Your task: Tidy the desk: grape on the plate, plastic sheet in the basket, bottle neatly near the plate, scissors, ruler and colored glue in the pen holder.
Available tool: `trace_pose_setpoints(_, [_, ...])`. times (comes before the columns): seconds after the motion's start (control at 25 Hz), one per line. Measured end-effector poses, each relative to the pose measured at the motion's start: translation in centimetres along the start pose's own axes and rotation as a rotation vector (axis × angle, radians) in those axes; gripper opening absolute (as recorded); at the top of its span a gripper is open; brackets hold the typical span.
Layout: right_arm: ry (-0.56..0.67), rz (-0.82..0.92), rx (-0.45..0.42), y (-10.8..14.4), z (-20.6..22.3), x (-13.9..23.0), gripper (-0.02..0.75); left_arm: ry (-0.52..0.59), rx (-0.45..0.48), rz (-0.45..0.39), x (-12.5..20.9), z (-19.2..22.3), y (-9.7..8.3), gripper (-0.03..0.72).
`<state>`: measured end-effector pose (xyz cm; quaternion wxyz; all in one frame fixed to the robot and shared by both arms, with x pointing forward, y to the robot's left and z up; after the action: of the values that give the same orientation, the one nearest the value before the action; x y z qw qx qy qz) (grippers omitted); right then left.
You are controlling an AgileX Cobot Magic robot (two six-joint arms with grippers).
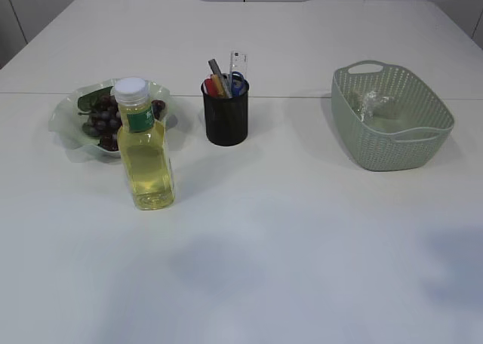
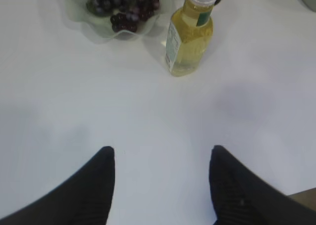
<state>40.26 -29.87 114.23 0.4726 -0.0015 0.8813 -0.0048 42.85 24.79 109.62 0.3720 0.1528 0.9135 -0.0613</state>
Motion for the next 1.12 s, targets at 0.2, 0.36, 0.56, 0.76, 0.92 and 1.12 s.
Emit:
trace_pose_setpoints(0.2, [-0.108,0.042,-0.002,-1.7,-4.8,2.5,0.351,-0.085,-0.014,0.007,2.2,-2.5,-0.5,0.447])
trace_pose_setpoints(0.36, [-0.127,0.071,-0.042,-1.8,-6.7,5.2,0.351,-0.086,-0.021,0.001,5.4,-2.6,-0.8,0.447])
trace_pose_setpoints(0.56, [-0.164,0.097,-0.182,0.0,-7.8,8.7,0.35,-0.135,0.009,-0.018,9.1,-2.8,-1.9,0.447])
trace_pose_setpoints(0.76, [-0.202,0.11,-0.247,0.6,-7.7,12.4,0.35,-0.247,0.01,-0.009,11.6,-3.9,-2.6,0.447])
trace_pose_setpoints(0.92, [-0.114,0.098,-0.246,1.1,-5.2,14.7,0.35,-0.306,0.004,0.0,13.3,-4.0,-2.8,0.44])
trace_pose_setpoints(1.12, [-0.033,0.061,-0.239,1.6,-2.5,16.6,0.35,-0.279,0.002,-0.001,14.7,-2.6,-2.7,0.438])
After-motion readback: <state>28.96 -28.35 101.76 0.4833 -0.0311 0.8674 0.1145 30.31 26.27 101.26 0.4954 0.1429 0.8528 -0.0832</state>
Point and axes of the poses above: a point on each arm's last joint axis where the gripper is mounted, z pointing out along that axis toward the gripper, y along the wrist's bending axis when the last joint is at zero, x = y × z, the point moved 10 cm from there along z, pointing out along that axis toward the gripper, and after that the axes turned 8 degrees about z, right-handed, at the moved point
